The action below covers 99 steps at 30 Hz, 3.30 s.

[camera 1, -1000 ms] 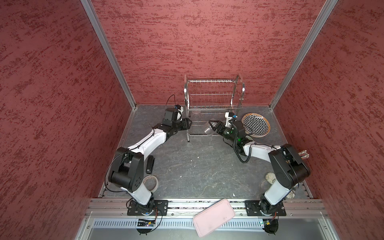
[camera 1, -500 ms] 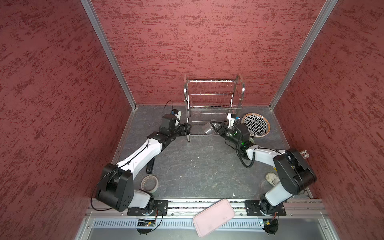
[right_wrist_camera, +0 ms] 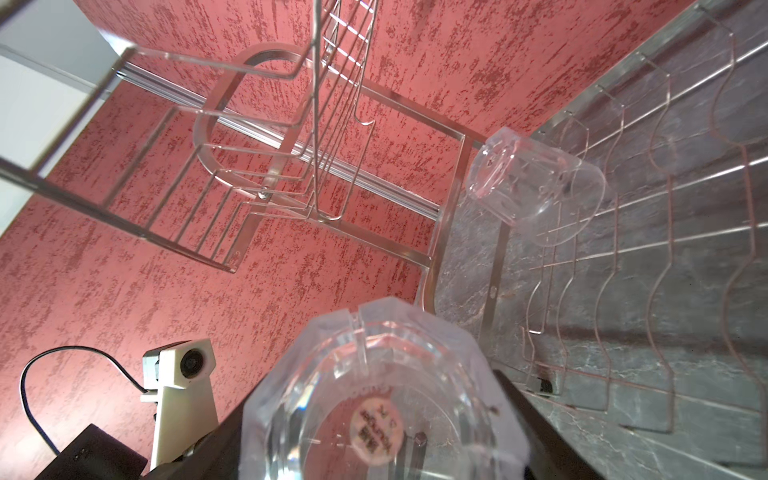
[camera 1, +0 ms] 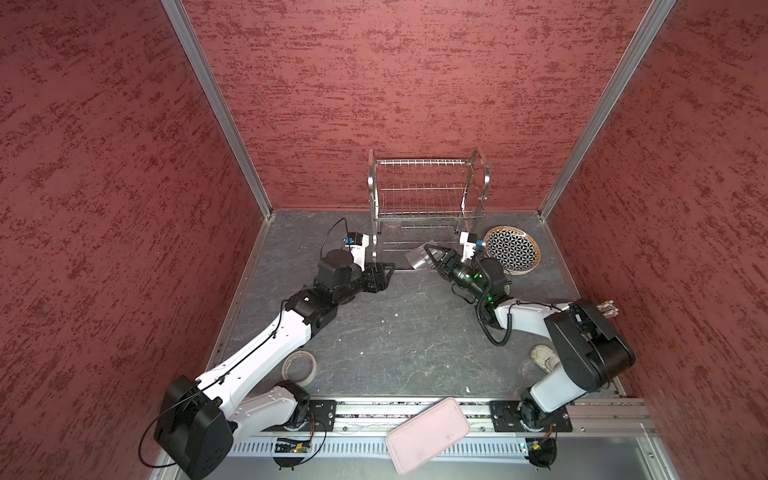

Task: Unload the mixed dishes from the dish rack
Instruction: 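Carry the clear cup toward the left gripper while the left arm reaches toward it, then close the left gripper on the clear cup held by the right gripper, then open the right gripper and draw it back while the left gripper holds the cup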

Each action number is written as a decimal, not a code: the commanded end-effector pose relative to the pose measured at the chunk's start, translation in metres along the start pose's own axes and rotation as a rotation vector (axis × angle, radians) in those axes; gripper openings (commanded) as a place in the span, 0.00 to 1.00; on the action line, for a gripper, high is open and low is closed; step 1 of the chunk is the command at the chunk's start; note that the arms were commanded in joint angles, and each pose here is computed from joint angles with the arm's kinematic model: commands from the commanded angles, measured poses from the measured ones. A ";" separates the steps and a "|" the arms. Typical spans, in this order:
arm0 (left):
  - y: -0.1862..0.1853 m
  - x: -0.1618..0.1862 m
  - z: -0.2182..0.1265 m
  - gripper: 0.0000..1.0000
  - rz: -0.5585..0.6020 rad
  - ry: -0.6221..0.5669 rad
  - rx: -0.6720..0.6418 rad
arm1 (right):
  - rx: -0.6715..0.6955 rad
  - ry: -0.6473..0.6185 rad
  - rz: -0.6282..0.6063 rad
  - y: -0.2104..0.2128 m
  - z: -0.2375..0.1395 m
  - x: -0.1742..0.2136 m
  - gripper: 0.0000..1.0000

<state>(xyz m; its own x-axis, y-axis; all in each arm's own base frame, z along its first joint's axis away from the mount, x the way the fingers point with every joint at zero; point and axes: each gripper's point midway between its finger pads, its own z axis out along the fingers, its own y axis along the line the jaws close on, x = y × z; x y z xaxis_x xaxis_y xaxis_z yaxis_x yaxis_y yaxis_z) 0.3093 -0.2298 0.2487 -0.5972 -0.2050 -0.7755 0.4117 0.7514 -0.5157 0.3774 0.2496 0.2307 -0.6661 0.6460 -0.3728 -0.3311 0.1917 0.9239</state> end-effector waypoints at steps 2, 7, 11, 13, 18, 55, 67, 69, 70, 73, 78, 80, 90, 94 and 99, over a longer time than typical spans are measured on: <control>-0.025 0.003 0.017 0.77 -0.035 0.001 0.111 | -0.110 -0.046 -0.004 0.036 -0.008 -0.009 0.33; -0.049 0.010 0.041 0.77 -0.033 0.048 0.195 | -0.100 -0.060 -0.020 0.039 -0.013 -0.010 0.33; -0.060 0.010 0.054 0.68 -0.049 0.068 0.244 | -0.104 -0.061 -0.024 0.044 -0.013 -0.011 0.32; -0.066 0.004 0.056 0.66 -0.051 0.057 0.266 | -0.104 -0.062 -0.026 0.045 -0.013 -0.012 0.32; -0.080 -0.001 0.053 0.60 -0.044 0.042 0.319 | -0.110 -0.062 -0.021 0.046 -0.011 -0.013 0.32; -0.115 -0.018 0.064 0.33 -0.046 0.011 0.414 | -0.139 -0.060 -0.014 0.050 -0.005 -0.011 0.29; -0.113 -0.028 0.063 0.04 -0.022 -0.009 0.378 | -0.161 -0.060 0.004 0.051 -0.007 -0.010 0.36; -0.113 -0.028 0.063 0.03 -0.017 -0.007 0.376 | -0.160 -0.063 0.002 0.051 -0.008 -0.010 0.42; -0.113 -0.028 0.062 0.03 -0.014 -0.008 0.374 | -0.155 -0.065 0.002 0.050 -0.009 -0.009 0.48; -0.112 -0.026 0.060 0.01 -0.009 -0.001 0.368 | -0.148 -0.072 0.001 0.049 -0.010 -0.010 0.69; -0.108 -0.020 0.058 0.01 -0.006 0.025 0.349 | -0.133 -0.083 0.000 0.046 -0.013 -0.010 0.91; -0.107 -0.017 0.057 0.00 -0.003 0.040 0.343 | -0.127 -0.085 -0.001 0.045 -0.014 -0.010 0.93; -0.097 -0.013 0.036 0.00 0.051 0.057 0.274 | -0.097 -0.109 -0.018 0.041 -0.023 -0.010 0.96; -0.093 -0.008 0.028 0.00 0.066 0.085 0.255 | -0.054 -0.116 -0.029 0.032 -0.026 -0.010 0.96; -0.085 0.008 0.019 0.00 0.110 0.189 0.203 | -0.004 -0.133 -0.066 0.029 -0.033 -0.011 0.96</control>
<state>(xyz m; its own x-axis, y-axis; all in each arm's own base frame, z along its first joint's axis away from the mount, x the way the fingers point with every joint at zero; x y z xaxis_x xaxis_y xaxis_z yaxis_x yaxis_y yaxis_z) 0.2886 -0.3146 0.2767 -0.6610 -0.0583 -0.7481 0.5807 0.5917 -0.5592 0.3534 0.2290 0.2612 -0.5789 0.7138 -0.3943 -0.3864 0.1857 0.9034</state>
